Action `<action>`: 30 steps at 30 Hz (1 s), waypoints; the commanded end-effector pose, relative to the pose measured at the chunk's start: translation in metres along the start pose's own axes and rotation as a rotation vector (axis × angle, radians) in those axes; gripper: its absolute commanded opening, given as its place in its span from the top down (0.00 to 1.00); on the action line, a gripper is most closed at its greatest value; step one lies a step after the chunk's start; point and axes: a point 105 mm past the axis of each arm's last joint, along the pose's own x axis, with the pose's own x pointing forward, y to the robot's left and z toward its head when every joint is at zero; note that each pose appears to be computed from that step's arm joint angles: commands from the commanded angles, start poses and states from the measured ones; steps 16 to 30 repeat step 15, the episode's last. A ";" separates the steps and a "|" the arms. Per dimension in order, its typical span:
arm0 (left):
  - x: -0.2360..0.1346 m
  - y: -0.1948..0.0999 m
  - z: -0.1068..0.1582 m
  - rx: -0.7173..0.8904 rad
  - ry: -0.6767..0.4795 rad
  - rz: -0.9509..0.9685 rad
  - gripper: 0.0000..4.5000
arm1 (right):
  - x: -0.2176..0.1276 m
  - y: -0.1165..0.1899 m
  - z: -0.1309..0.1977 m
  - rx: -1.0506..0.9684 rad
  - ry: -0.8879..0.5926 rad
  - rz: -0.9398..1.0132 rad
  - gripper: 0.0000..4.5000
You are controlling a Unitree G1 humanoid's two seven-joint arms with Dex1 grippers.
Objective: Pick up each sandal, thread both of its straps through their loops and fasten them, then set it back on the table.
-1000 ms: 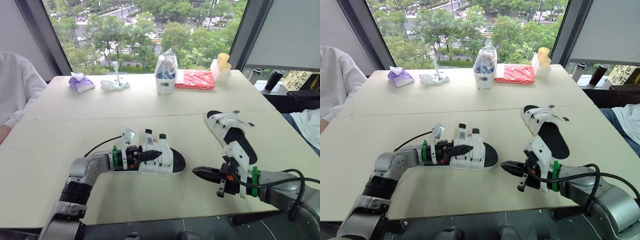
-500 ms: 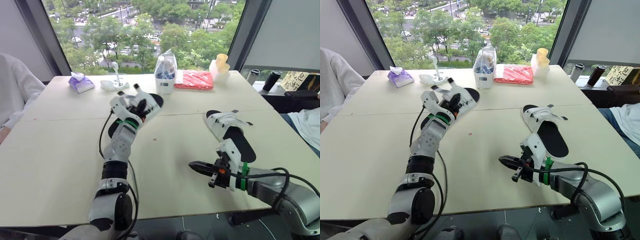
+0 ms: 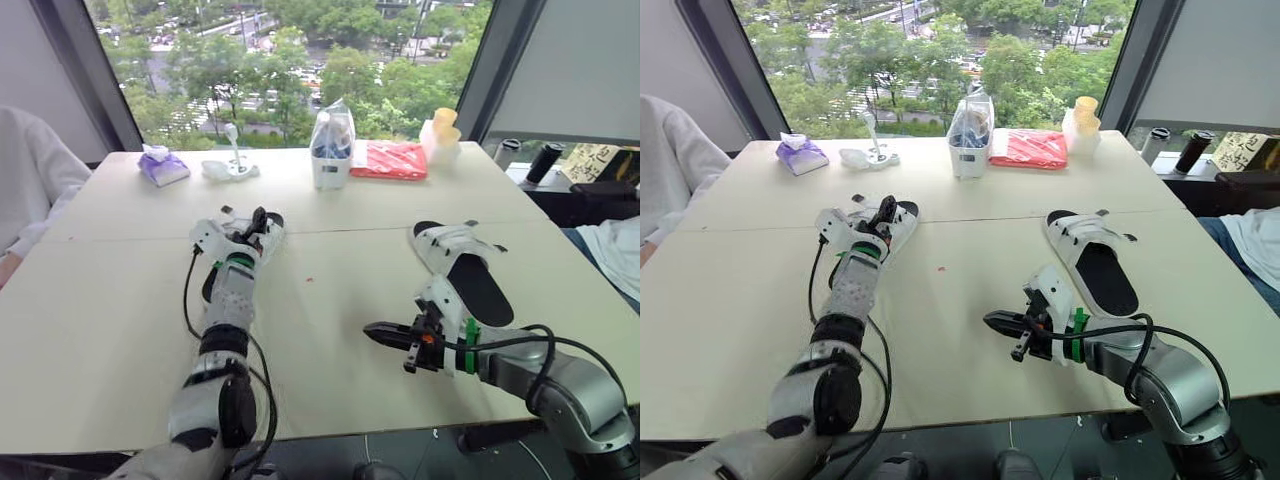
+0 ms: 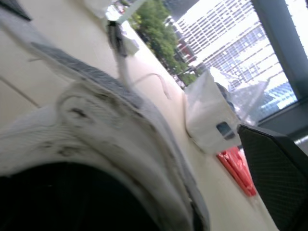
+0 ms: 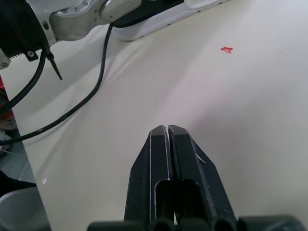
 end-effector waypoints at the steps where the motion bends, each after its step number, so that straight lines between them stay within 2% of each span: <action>1: -0.039 -0.017 0.010 0.268 0.112 -0.116 0.02 | -0.002 0.004 0.005 0.005 -0.036 0.030 1.00; 7: -0.141 -0.030 0.022 0.619 0.345 -0.334 0.02 | -0.009 -0.014 0.005 0.069 -0.068 0.023 1.00; 12: -0.188 -0.039 0.031 0.635 0.420 -0.405 0.02 | -0.009 -0.042 0.015 0.126 -0.161 -0.024 1.00; 15: -0.203 -0.035 0.027 0.633 0.453 -0.397 0.02 | -0.006 -0.054 0.016 0.145 -0.184 -0.048 1.00; 30: -0.203 -0.035 0.027 0.633 0.453 -0.397 0.02 | -0.006 -0.054 0.016 0.145 -0.184 -0.048 1.00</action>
